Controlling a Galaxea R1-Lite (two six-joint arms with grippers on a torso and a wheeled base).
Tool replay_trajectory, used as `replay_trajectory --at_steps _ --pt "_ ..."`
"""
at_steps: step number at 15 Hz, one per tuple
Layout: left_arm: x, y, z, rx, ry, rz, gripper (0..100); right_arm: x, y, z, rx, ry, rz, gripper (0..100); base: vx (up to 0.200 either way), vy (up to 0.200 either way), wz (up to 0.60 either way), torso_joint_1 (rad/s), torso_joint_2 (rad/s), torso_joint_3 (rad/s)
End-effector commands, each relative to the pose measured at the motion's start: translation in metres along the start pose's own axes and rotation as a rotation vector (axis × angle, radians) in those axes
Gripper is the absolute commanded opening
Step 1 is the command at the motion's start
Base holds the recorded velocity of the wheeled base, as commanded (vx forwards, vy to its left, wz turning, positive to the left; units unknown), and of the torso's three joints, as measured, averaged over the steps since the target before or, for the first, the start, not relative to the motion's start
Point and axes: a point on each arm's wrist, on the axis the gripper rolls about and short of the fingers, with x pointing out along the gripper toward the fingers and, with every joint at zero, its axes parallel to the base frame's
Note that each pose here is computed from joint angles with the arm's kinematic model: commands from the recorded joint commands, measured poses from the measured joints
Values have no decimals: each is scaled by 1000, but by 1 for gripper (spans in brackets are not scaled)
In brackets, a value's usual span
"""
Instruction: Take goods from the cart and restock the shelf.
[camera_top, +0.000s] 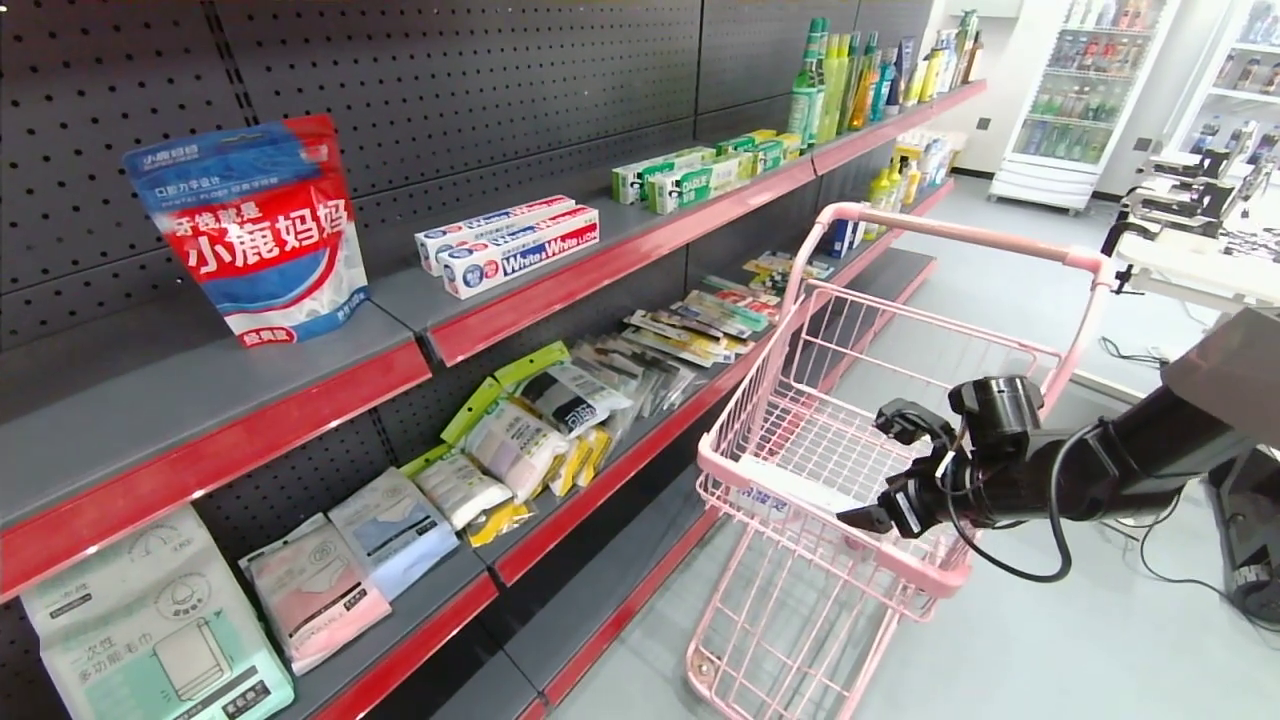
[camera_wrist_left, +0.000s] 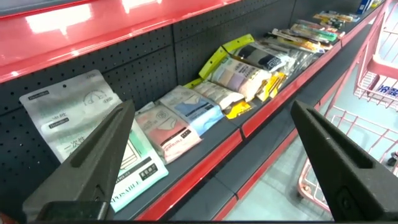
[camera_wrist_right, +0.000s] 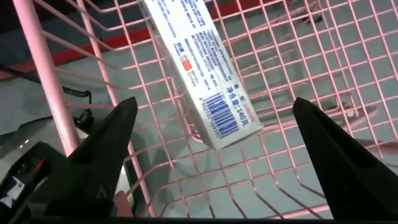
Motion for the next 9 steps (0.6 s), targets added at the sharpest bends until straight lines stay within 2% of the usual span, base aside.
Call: replay_trajectory --at_steps 1,7,9 --pt "0 0 0 0 1 1 100 14 2 -10 -22 34 28 100 0 0 0 0 0 0" --pt "0 0 0 0 1 0 100 44 -24 -25 -115 32 72 100 0 0 0 0 0 0" --pt "0 0 0 0 1 1 100 50 -30 -23 -130 14 74 100 0 0 0 0 0 0"
